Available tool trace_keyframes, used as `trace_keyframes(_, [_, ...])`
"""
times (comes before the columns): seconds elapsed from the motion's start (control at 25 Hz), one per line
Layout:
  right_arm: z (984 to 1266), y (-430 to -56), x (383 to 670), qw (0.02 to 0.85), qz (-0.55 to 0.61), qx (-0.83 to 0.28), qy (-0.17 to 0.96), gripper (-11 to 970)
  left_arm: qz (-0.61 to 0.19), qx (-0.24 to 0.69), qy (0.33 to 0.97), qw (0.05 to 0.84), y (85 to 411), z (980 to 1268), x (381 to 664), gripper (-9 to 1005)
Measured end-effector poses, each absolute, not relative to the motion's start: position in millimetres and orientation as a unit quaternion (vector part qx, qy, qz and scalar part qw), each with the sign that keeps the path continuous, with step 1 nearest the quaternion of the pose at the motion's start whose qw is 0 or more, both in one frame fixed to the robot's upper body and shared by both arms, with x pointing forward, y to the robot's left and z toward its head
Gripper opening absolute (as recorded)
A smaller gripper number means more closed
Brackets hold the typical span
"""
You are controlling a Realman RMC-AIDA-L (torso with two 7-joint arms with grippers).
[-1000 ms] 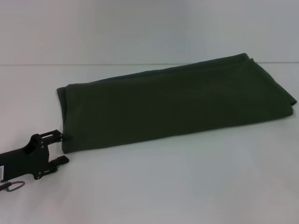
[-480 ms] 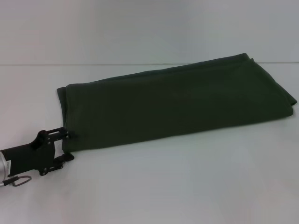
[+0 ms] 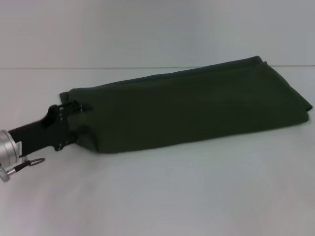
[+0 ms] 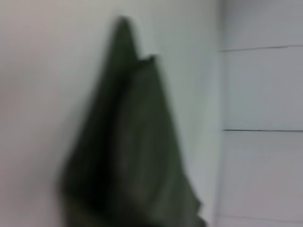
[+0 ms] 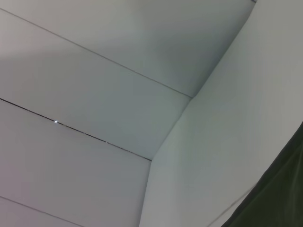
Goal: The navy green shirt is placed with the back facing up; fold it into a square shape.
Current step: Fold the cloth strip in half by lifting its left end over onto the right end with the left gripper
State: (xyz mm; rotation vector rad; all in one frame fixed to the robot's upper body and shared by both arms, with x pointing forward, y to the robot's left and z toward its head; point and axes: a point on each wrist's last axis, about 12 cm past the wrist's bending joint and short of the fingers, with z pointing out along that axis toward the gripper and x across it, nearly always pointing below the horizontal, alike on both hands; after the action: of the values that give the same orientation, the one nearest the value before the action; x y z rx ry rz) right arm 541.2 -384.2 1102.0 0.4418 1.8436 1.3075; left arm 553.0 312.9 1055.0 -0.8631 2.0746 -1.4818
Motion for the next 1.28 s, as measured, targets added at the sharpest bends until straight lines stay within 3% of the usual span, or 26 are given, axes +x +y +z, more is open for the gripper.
trace_keyframes(0.64, [1101.7, -386.1, 541.4, 0.412, 0.517, 0.183, 0.728, 668, -0.510, -0.346, 0.770, 0.167, 334.6, 1041.8, 527.1, 691])
trace_keyframes(1.28, [1103.4, -387.4, 543.1, 0.415, 0.515, 0.184, 0.727, 668, -0.472, -0.374, 0.785, 0.145, 331.7, 1035.5, 536.8, 691])
